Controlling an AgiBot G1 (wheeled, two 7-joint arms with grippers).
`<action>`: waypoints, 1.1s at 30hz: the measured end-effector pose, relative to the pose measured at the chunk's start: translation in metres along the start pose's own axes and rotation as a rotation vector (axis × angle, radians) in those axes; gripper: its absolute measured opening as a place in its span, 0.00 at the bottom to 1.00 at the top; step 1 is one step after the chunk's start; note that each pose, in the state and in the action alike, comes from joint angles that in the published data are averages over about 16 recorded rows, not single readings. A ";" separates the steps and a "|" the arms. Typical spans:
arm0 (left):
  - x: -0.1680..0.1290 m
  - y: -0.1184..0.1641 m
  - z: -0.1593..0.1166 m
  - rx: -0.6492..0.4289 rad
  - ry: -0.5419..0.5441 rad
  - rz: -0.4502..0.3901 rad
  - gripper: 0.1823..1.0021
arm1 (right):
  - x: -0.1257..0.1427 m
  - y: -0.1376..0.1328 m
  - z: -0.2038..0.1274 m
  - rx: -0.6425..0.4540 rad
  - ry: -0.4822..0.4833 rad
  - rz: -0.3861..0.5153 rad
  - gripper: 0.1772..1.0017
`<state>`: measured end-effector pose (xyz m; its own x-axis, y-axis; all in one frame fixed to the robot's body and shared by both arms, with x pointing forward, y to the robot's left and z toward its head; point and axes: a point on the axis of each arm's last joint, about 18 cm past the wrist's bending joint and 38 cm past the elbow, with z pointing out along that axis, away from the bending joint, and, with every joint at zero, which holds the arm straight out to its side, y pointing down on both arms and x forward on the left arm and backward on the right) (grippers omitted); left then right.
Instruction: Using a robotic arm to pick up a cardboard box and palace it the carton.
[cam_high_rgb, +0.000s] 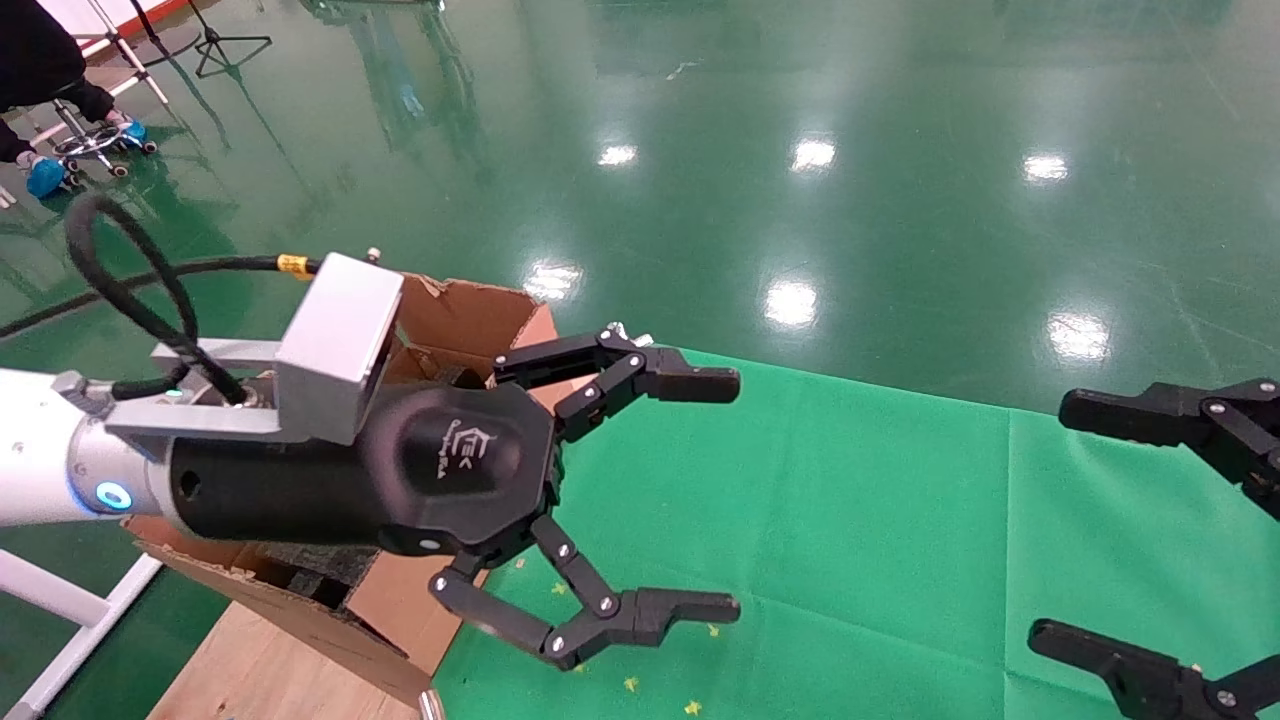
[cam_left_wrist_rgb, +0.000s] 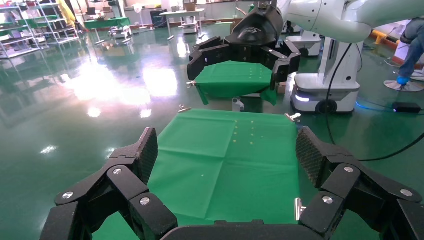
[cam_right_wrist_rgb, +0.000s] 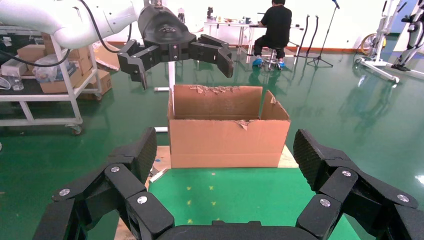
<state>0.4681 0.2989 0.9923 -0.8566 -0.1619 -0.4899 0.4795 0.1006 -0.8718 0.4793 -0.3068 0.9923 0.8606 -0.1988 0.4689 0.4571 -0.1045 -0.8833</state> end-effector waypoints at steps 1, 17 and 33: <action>-0.001 0.000 0.000 -0.001 -0.001 -0.001 1.00 | 0.000 0.000 0.000 0.000 0.000 0.000 1.00; -0.005 0.003 0.000 -0.012 -0.013 -0.012 1.00 | 0.000 0.000 0.000 0.000 0.000 0.000 1.00; -0.006 0.004 0.000 -0.014 -0.015 -0.015 1.00 | 0.000 0.000 0.000 0.000 0.000 0.000 1.00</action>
<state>0.4753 0.3000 0.9921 -0.8607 -0.1781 -0.4770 0.4640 0.1116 -0.8788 0.4793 -0.3068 0.9923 0.8606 -0.1989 0.4688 0.4571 -0.1045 -0.8833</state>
